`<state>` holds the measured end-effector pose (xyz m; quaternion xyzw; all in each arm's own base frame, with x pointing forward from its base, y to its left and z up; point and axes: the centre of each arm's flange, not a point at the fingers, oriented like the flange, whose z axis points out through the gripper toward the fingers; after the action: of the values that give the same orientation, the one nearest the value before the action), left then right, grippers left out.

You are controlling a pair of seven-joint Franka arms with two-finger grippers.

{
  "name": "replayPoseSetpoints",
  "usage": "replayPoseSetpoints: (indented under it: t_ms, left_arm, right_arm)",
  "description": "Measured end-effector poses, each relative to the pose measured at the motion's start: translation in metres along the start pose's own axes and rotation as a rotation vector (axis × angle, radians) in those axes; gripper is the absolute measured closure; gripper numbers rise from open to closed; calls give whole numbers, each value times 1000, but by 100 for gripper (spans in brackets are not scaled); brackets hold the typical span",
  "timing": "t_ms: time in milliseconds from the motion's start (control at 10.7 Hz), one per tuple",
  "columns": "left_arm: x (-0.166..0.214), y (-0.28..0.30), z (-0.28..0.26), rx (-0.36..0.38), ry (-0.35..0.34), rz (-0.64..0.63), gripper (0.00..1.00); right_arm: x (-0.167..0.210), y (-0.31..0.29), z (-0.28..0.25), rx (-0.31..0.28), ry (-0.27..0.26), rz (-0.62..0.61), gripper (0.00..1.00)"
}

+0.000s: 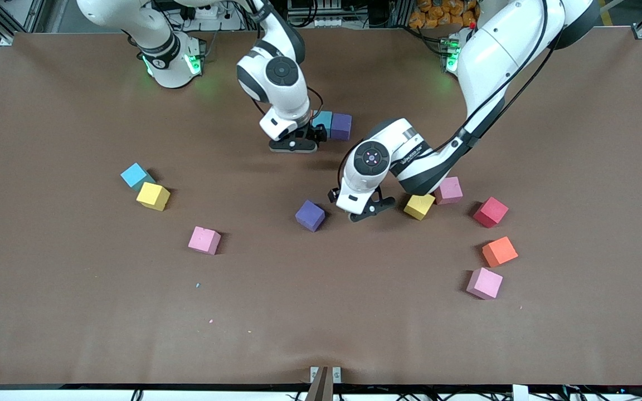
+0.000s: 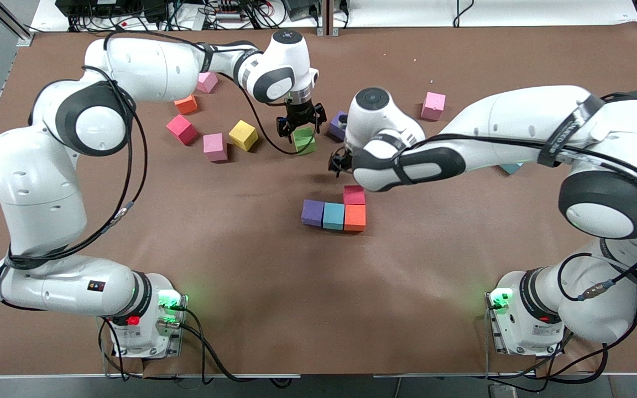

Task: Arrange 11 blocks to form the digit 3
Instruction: 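Carry green toward the row with the left gripper while the right gripper reaches pink, then set green against red with the left gripper while the right gripper grasps pink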

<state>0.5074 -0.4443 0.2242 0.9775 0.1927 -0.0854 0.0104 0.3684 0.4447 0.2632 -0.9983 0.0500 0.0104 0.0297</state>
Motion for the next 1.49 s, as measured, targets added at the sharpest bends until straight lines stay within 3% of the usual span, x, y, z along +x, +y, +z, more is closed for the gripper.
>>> replayPoseSetpoints:
  t_ms: [280, 559, 653, 839, 932, 1212, 1492]
  left_arm:
    - [7, -2, 9, 4, 14, 5, 0]
    - [7, -3, 19, 10, 1, 3, 4]
    - [8, -3, 20, 9, 0, 3, 8]
    - [3, 0, 19, 8, 1, 12, 37]
    - [-1, 3, 18, 5, 2, 20, 40]
    - [-39, 22, 22, 11, 3, 85, 43]
    - [-98, 55, 17, -9, 26, 183, 44]
  right_arm:
    - [72, 43, -22, -3, 18, 24, 0]
    - [150, 105, -53, -30, -10, 27, 0]
    - [169, 122, -58, -38, -1, 27, 0]
    - [204, 147, -57, -63, 27, 33, 0]
    - [220, 156, -53, -68, 31, 29, 0]
    - [268, 213, -31, -82, 16, 8, 0]
    - [285, 237, -9, -90, -7, -13, 0]
